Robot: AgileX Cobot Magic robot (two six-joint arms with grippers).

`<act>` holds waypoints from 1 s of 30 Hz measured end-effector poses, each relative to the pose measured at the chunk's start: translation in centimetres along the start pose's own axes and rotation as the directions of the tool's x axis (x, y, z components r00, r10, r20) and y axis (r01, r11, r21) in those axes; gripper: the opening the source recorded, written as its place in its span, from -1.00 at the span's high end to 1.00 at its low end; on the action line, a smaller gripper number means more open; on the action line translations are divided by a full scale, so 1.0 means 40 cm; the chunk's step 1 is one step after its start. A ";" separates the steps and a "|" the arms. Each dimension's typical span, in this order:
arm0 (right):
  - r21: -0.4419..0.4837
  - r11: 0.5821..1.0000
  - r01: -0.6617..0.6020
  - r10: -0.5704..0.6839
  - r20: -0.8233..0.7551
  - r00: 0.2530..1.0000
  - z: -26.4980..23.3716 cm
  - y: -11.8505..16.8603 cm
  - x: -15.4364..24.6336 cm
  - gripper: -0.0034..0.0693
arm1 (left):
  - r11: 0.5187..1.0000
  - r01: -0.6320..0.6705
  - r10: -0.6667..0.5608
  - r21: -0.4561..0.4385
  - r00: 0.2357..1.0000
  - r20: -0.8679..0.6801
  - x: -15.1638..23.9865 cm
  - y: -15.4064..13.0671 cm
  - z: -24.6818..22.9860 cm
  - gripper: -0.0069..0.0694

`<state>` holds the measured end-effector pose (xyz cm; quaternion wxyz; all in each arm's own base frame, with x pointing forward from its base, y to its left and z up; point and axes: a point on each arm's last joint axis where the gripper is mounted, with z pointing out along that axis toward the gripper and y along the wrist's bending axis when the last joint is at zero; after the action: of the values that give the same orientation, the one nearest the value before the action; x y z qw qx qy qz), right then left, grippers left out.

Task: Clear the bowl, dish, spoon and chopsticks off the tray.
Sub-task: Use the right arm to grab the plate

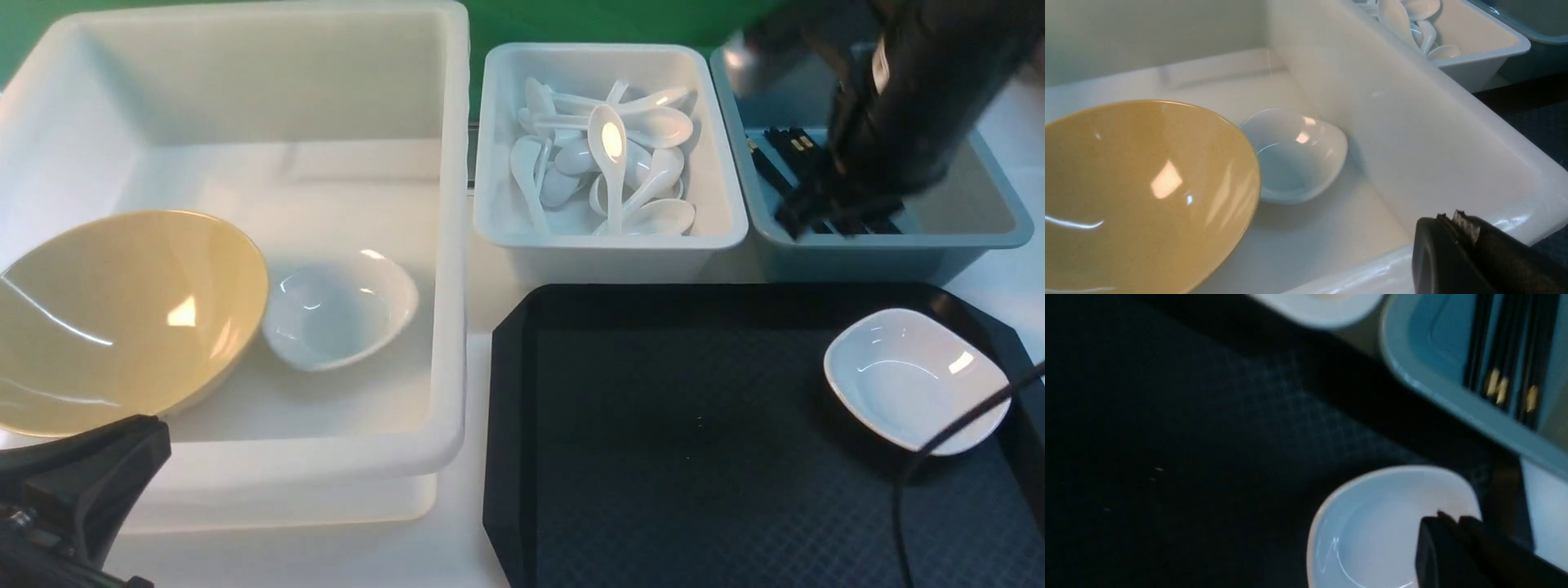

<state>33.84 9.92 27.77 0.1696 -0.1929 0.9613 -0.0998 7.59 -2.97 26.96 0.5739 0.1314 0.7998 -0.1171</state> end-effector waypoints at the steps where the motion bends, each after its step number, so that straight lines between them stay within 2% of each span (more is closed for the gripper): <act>1: -0.003 1.000 -0.031 0.031 -0.034 0.999 0.062 -0.010 0.027 0.80 | 1.000 0.002 -0.002 -0.002 1.000 0.008 -0.002 0.000 0.000 0.85; 4: -0.008 0.995 -0.097 0.096 -0.102 0.990 0.173 -0.022 0.081 0.82 | 1.000 0.003 -0.003 -0.006 1.000 0.022 -0.005 0.001 0.000 0.85; 7: -0.017 0.993 -0.120 0.117 -0.125 0.985 0.209 -0.021 0.095 0.82 | 1.000 0.003 -0.003 -0.007 1.000 0.027 -0.006 0.002 0.000 0.85; 9: -0.083 0.983 -0.161 0.147 -0.155 0.977 0.243 0.007 0.102 0.82 | 1.000 0.003 -0.003 -0.008 1.000 0.028 -0.006 0.002 0.000 0.85; 14: -0.260 0.956 -0.132 0.107 -0.107 0.989 0.232 0.082 0.079 0.82 | 1.000 0.002 -0.002 -0.008 1.000 0.028 -0.006 0.002 0.000 0.85; 18: -0.313 0.944 -0.101 0.077 -0.088 0.993 0.205 0.099 0.056 0.77 | 1.000 -0.005 0.005 -0.010 1.000 0.022 -0.005 0.002 0.000 0.85; 22: -0.263 0.960 -0.100 0.080 -0.083 0.993 0.175 0.029 0.039 0.47 | 1.000 -0.007 0.007 -0.005 1.000 0.006 -0.001 0.001 0.000 0.85; 25: -0.225 0.962 -0.153 0.134 -0.097 0.986 0.188 -0.031 0.048 0.14 | 1.000 -0.011 0.011 -0.006 1.000 0.001 0.000 0.001 0.000 0.85; 26: -0.224 0.962 -0.156 0.137 -0.099 0.986 0.189 -0.034 0.049 0.14 | 1.000 -0.011 0.011 -0.006 1.000 0.001 0.000 0.001 0.000 0.85; 28: -0.208 0.960 -0.186 0.163 -0.123 0.979 0.215 -0.063 0.059 -0.09 | 1.000 -0.011 0.011 -0.006 1.000 0.001 0.000 0.001 0.000 0.85; 30: -0.204 0.959 -0.196 0.170 -0.138 0.976 0.233 -0.070 0.062 -0.17 | 1.000 -0.011 0.011 -0.006 1.000 0.001 0.000 0.001 0.000 0.85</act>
<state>36.04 5.18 19.19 0.0985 -0.1142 0.9885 0.0104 7.61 -2.92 26.97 0.5753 0.1340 0.7991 -0.1119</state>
